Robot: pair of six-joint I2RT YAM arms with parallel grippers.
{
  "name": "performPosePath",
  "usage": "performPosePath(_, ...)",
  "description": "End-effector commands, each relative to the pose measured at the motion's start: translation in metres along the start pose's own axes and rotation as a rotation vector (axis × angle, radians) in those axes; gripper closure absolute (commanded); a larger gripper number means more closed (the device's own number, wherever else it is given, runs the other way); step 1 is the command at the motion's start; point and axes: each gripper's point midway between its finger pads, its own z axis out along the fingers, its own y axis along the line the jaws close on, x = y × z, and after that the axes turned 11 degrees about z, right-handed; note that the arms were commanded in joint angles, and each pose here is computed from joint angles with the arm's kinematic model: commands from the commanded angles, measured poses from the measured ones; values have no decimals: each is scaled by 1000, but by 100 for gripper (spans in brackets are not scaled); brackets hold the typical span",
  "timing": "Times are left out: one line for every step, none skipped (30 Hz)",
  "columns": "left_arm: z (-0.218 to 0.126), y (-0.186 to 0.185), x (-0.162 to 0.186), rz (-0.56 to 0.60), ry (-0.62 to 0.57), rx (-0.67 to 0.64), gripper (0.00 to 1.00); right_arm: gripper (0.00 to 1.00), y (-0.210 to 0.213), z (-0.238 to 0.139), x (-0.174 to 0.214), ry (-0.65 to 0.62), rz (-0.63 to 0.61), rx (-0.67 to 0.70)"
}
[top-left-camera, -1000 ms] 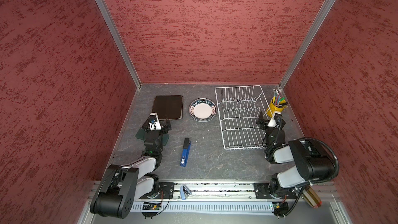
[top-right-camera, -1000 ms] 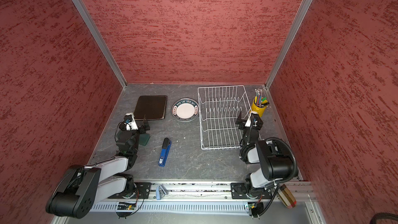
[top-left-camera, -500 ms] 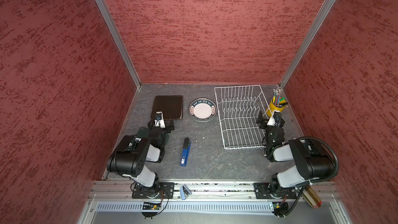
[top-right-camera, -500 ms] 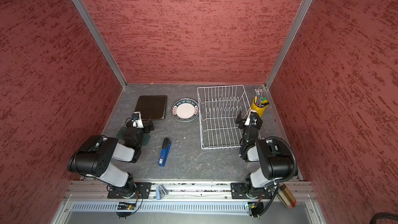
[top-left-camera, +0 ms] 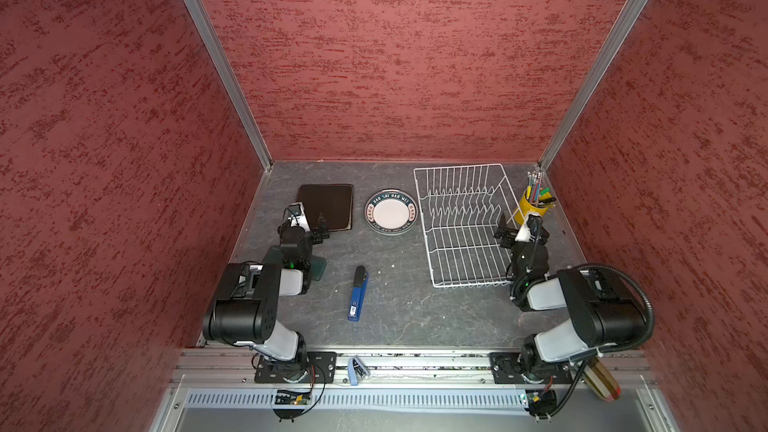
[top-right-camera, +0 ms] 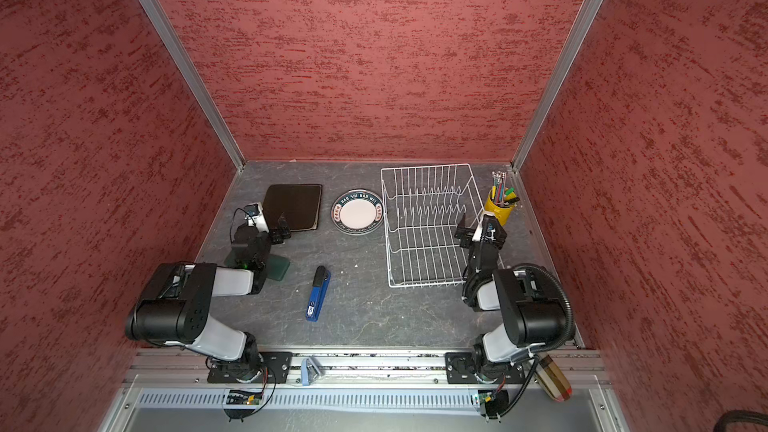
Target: Unload the plates from the dish rack
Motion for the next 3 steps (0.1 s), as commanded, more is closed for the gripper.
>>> performPosePath(0, -4, 1, -6, 6, 17, 1, 1, -8, 5, 15, 62, -11, 29)
performPosePath(-1, -4, 1, -6, 6, 18, 1, 1, -8, 5, 15, 61, -11, 30)
performPosePath(-1, -4, 1, -6, 6, 17, 1, 1, -8, 5, 15, 62, -12, 30)
